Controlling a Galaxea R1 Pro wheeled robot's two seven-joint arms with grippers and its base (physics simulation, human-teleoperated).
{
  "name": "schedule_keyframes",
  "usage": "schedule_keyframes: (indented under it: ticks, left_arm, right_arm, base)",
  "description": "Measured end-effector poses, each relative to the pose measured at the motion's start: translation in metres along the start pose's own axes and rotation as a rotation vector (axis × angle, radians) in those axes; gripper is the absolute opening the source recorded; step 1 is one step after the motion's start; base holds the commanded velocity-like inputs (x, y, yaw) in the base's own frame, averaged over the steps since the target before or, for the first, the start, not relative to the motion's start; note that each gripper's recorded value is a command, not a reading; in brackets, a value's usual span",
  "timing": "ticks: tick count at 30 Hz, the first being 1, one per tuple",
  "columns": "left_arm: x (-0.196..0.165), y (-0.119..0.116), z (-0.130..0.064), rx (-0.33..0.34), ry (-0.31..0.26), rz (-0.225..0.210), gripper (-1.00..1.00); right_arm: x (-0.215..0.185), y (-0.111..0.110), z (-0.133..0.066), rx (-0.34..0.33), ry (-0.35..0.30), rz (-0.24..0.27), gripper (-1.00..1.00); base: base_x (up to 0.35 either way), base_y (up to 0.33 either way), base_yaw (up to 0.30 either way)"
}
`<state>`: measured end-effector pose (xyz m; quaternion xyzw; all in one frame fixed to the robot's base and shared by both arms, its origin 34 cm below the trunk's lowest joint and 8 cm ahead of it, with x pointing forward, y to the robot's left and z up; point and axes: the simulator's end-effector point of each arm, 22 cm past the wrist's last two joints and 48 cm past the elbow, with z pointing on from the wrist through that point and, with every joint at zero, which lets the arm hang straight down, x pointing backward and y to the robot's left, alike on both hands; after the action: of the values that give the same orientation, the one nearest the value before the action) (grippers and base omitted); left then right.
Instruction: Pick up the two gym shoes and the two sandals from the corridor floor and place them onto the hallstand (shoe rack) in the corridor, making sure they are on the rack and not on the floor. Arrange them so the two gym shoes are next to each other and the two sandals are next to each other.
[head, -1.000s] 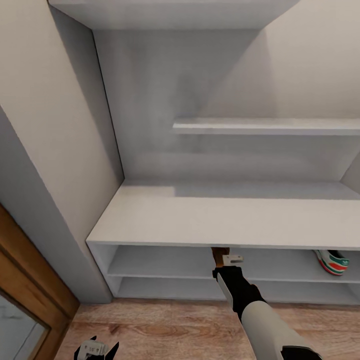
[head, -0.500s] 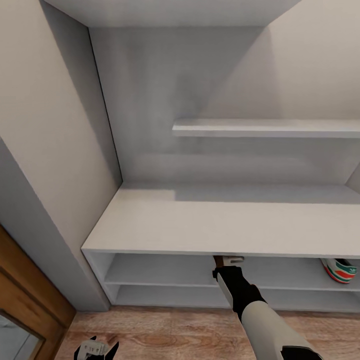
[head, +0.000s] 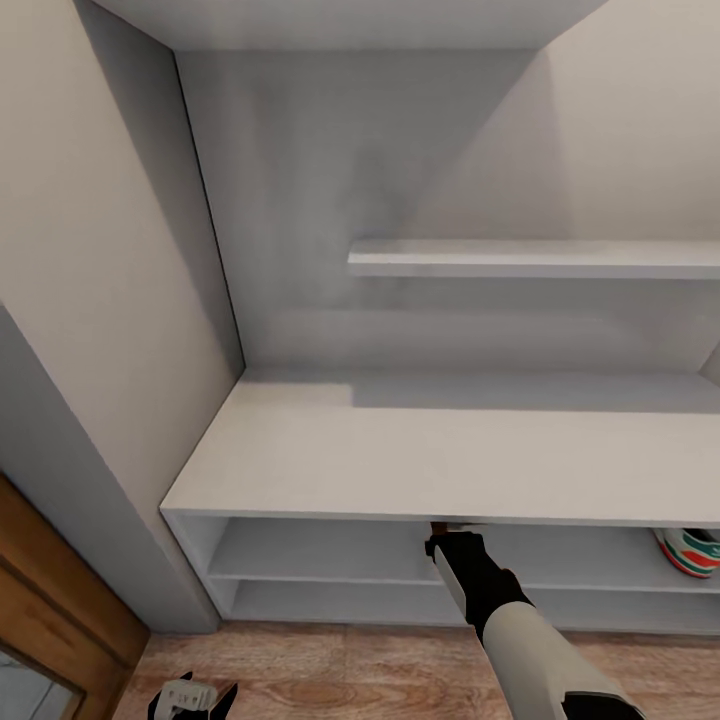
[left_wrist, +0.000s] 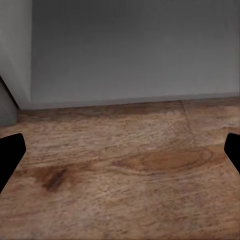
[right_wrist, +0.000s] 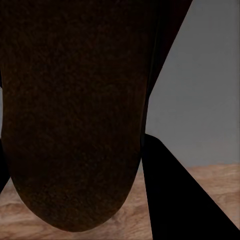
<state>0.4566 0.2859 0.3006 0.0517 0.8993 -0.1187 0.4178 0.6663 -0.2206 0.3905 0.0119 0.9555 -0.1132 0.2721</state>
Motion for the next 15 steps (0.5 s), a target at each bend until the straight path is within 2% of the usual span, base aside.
schedule_keyframes:
  ticks: [3, 4, 15]
  left_arm:
    - [0.0000, 0.0000, 0.0000, 0.000, 0.000, 0.000, 1.00]
    - [0.0000, 0.0000, 0.0000, 0.000, 0.000, 0.000, 1.00]
    - [-0.0004, 0.0003, 0.0000, -0.001, -0.002, 0.000, 1.00]
  right_arm:
    - [-0.0001, 0.0000, 0.0000, 0.000, 0.000, 0.000, -1.00]
    - [-0.0001, 0.0000, 0.0000, 0.000, 0.000, 0.000, 1.00]
    - [0.0001, -0.0002, 0.0001, 0.001, 0.000, 0.003, 1.00]
  base:
    - [0.009, 0.004, 0.000]
    - [0.005, 0.003, 0.000]
    - [-0.022, 0.000, 0.000]
